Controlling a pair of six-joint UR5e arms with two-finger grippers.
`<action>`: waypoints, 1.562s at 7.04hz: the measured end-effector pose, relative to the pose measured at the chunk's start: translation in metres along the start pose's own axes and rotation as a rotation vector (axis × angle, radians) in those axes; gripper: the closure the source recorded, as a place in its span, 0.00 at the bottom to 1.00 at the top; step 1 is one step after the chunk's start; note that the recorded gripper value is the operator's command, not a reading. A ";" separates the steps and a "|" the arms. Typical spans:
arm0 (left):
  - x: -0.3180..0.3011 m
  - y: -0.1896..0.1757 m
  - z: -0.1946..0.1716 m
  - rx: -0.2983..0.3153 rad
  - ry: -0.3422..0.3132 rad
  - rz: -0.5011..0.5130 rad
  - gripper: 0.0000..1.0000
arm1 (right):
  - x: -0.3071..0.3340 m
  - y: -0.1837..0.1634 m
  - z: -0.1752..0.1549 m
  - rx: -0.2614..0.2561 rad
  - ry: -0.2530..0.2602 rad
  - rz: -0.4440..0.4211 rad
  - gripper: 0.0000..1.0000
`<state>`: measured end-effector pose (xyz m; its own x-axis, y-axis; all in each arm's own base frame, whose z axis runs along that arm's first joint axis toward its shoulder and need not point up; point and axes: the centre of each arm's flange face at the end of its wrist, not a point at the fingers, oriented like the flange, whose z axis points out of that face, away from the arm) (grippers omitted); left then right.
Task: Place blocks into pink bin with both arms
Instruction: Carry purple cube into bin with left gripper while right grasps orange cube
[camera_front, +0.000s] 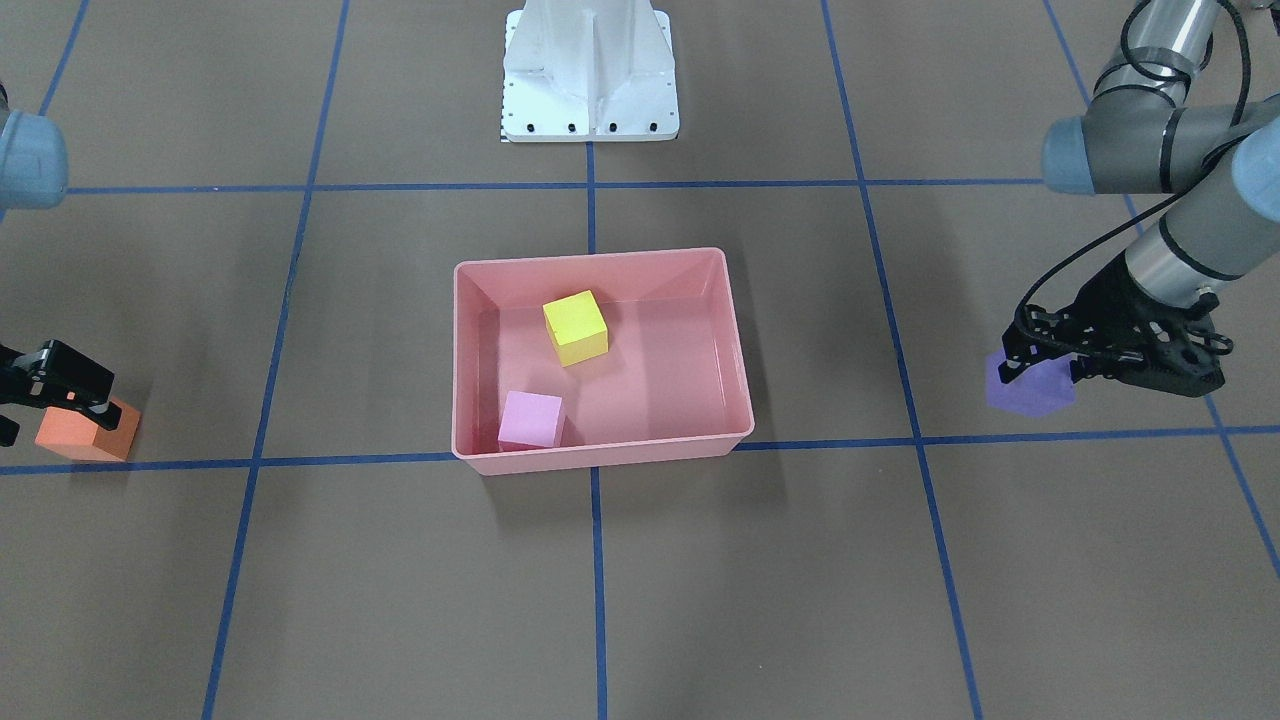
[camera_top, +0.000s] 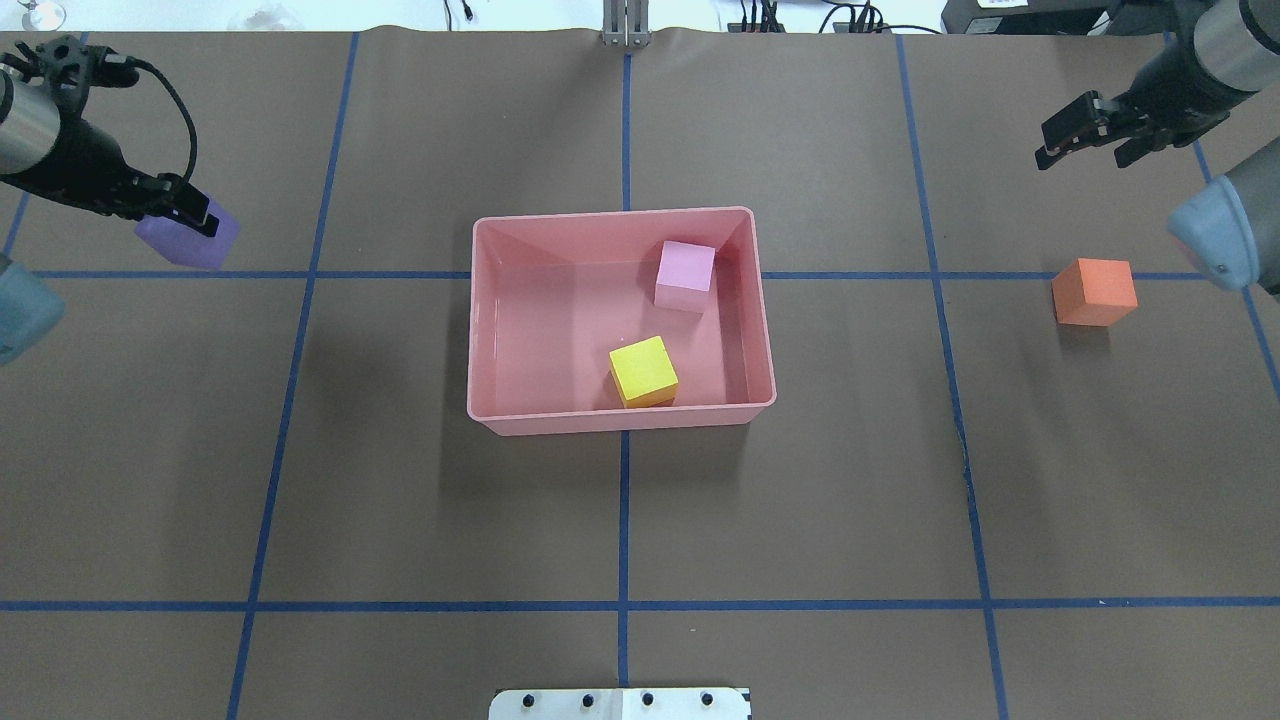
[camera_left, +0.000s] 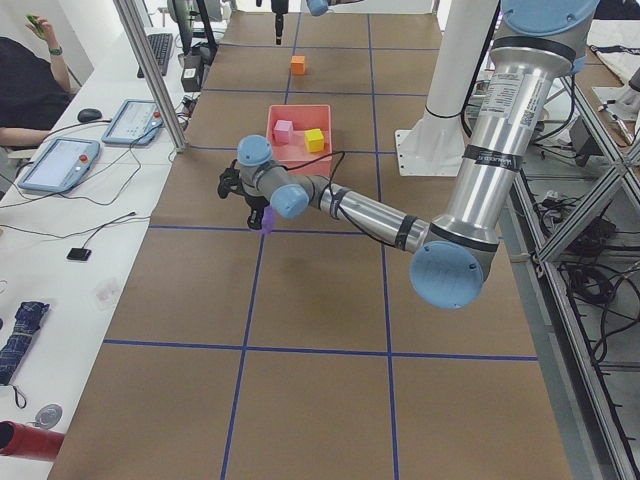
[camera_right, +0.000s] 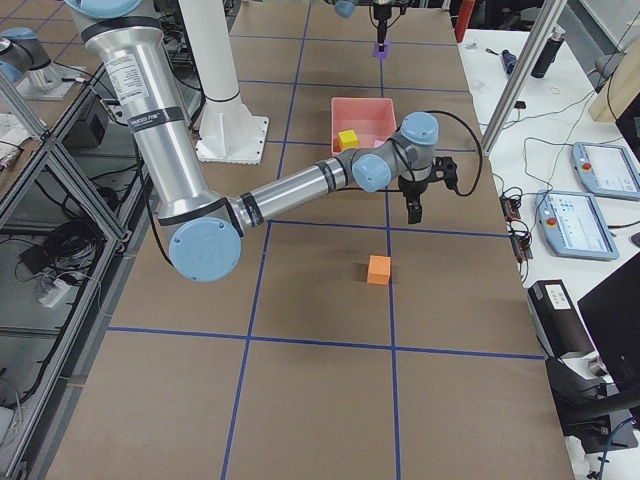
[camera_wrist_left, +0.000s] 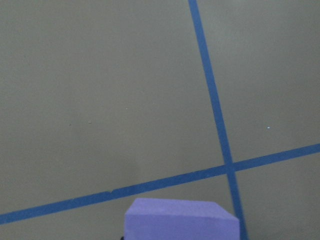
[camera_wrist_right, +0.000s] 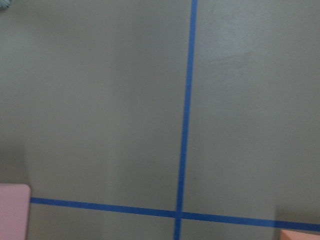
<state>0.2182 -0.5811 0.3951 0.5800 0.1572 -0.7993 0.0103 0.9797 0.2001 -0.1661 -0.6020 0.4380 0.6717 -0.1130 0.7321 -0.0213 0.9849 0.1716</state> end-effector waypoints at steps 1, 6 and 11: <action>0.060 -0.027 -0.037 -0.018 0.003 -0.036 1.00 | 0.026 0.009 0.019 -0.030 0.034 -0.014 0.00; 0.334 -0.006 -0.038 -0.055 0.029 -0.181 1.00 | 0.053 0.037 0.100 -0.176 0.091 -0.002 0.00; 0.425 0.007 0.005 -0.036 0.002 -0.211 1.00 | 0.068 0.057 0.139 -0.237 0.154 -0.002 0.00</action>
<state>0.4691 -0.5078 0.0597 0.5661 -0.0514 -0.8228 0.1023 0.9947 0.0082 -0.2249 -0.5713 0.5895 0.7763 -0.1120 0.6204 0.1420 0.9899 0.0010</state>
